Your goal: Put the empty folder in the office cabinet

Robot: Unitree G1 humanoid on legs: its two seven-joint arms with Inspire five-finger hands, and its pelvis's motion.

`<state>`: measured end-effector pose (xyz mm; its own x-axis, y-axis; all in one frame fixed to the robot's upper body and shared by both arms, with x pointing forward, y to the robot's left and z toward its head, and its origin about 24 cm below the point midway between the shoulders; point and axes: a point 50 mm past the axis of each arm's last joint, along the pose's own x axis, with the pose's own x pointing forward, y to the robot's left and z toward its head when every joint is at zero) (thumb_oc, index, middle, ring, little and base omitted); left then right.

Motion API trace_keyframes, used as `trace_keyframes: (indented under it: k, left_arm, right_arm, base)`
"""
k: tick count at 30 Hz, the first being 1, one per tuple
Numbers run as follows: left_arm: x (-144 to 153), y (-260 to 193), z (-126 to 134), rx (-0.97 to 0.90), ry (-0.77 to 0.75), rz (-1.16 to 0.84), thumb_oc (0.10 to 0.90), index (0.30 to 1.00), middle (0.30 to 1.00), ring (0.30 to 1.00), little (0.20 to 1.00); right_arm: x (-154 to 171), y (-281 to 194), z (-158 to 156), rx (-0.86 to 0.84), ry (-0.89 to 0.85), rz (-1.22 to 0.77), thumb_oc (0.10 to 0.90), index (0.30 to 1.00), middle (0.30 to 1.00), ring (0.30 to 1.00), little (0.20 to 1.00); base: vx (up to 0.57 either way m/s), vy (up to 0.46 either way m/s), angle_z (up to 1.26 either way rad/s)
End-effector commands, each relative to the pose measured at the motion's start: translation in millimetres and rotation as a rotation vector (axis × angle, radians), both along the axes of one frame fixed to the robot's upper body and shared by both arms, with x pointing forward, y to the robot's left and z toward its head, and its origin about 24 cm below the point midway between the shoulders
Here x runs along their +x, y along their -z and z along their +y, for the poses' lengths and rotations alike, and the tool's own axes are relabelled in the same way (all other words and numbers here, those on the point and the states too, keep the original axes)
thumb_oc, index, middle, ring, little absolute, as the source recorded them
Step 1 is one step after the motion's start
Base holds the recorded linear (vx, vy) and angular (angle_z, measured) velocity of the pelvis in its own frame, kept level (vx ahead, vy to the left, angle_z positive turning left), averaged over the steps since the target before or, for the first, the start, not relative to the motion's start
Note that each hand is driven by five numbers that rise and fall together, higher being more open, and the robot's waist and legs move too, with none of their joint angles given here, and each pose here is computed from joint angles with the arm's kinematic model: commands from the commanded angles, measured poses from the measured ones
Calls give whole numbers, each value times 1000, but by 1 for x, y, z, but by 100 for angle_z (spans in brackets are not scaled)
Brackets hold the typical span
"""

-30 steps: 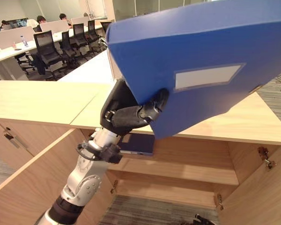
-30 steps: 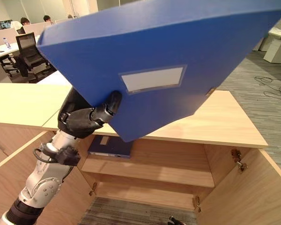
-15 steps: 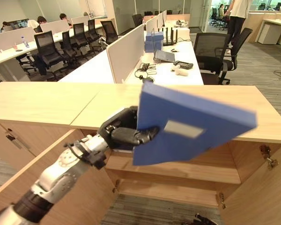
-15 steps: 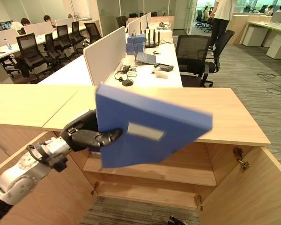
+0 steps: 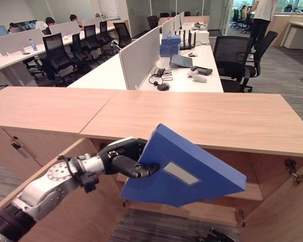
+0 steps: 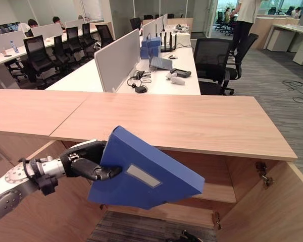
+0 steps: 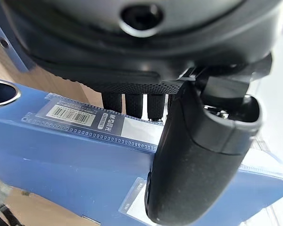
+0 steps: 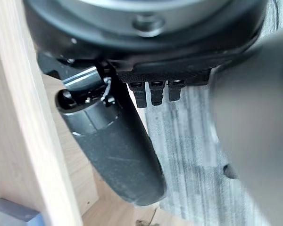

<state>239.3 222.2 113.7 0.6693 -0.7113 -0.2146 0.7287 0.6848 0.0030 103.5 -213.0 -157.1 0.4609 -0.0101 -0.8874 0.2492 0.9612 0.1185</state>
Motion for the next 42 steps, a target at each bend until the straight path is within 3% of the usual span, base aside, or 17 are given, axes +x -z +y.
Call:
trace_keyframes:
  k: [1,5,15,20,26,42]
  left_arm:
    - [12,-55,20,-25,-103,-320,400,300,300,300,300]
    - [6,-48,27,-42,-138,-306,400,300,300,300,300]
    - [4,-38,33,-107,-221,-314,400,300,300,300,300]
    - [5,-37,31,-141,-238,-329,400,300,300,300,300]
    - [9,-38,25,-234,-237,-350,400,300,300,300,300]
    - [12,-39,16,-390,-228,-358,400,300,300,300,300]
  right_arm:
    - [107,-72,-8,40,-7,-553,800,900,900,900,900]
    - [120,-106,-14,101,1,-741,800,900,900,900,900]
    - [124,-135,1,235,-40,-892,800,900,900,900,900]
    - [132,-164,20,311,-177,-1005,800,900,900,900,900]
    - [134,-172,17,287,-263,-1016,800,900,900,900,900]
    - [142,-184,23,328,-279,-1077,800,900,900,900,900]
  base:
    - [12,18,-8]
    - [6,16,-2]
    - [0,0,0]
    - [0,0,0]
    - [0,-1,1]
    - [0,0,0]
